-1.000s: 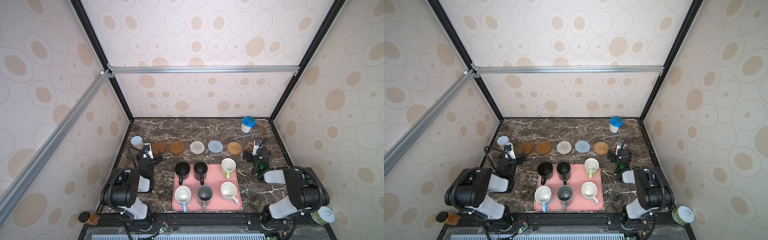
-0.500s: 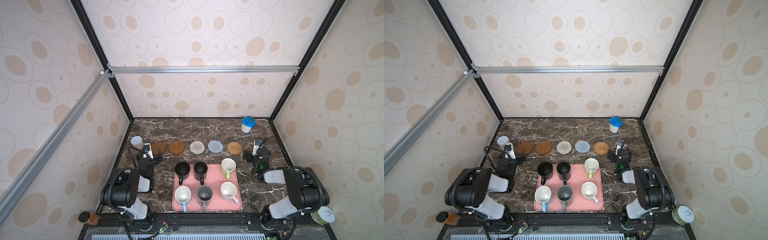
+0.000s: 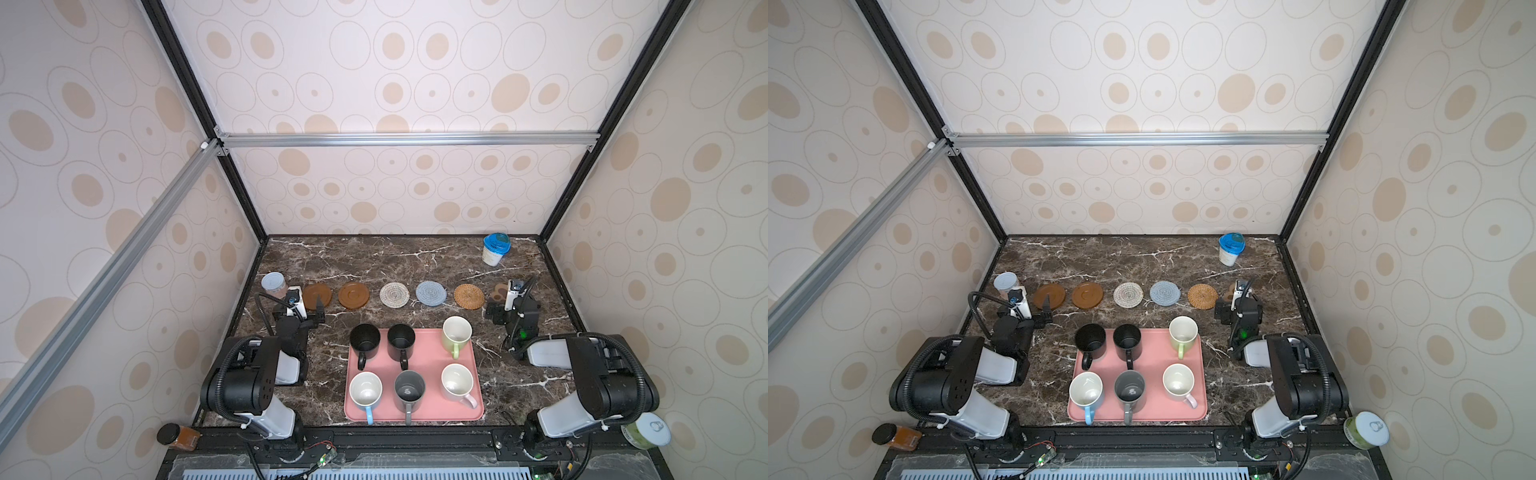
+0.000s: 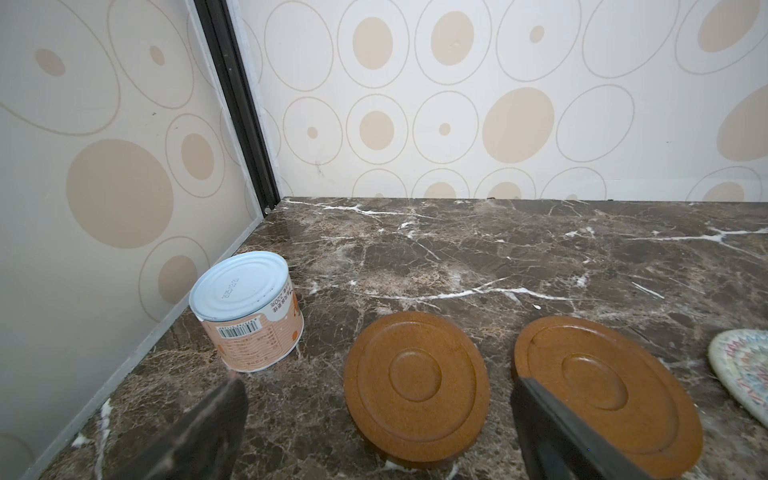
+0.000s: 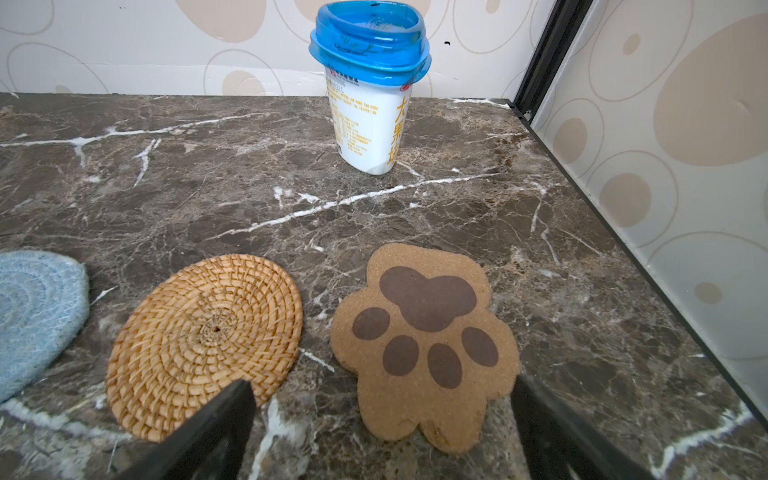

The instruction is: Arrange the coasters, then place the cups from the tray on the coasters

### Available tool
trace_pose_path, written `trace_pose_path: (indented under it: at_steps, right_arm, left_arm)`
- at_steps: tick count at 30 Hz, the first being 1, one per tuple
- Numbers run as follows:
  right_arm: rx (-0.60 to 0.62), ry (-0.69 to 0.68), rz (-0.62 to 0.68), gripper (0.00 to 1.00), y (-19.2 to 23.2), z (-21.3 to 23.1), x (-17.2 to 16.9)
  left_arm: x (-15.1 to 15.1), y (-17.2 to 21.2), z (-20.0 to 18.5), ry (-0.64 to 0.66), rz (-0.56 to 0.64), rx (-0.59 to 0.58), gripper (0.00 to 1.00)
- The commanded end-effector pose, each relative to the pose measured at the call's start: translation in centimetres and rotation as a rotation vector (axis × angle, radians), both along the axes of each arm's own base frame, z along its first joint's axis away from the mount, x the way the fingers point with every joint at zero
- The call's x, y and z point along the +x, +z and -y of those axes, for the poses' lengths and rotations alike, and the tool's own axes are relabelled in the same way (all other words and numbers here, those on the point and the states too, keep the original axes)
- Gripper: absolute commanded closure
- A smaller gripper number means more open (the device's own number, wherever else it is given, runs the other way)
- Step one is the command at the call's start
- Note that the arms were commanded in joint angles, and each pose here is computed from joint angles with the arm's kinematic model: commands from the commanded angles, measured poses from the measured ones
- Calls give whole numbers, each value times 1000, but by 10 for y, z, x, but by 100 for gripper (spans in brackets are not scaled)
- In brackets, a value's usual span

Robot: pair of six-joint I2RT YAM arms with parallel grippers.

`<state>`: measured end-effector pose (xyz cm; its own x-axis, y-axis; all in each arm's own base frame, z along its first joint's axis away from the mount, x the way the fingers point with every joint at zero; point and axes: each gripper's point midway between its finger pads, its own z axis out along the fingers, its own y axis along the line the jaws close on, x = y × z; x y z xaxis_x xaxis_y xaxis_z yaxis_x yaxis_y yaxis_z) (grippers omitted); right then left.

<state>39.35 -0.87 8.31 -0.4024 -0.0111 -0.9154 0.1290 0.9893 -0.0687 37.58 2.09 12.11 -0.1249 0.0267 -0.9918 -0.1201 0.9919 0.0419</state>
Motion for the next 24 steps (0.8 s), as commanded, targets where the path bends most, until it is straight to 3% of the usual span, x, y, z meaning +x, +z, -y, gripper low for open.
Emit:
trace_pose_path:
  at_steps: [1, 15, 21, 24]
  right_arm:
    - [-6, 7, 9, 0, 3, 0, 3]
    - [-5, 19, 30, 0, 5, -2, -1]
    - [0, 28, 96, 0, 11, -3, -12]
    - [-5, 29, 60, 0, 7, -3, -6]
  left_arm:
    - [3, 8, 2, -12, 26, 22, 0]
    - [1, 10, 1, -2, 37, 21, 0]
    - [-27, 23, -11, 70, 140, -4, 0]
    - [-16, 17, -8, 54, 97, 2, 0]
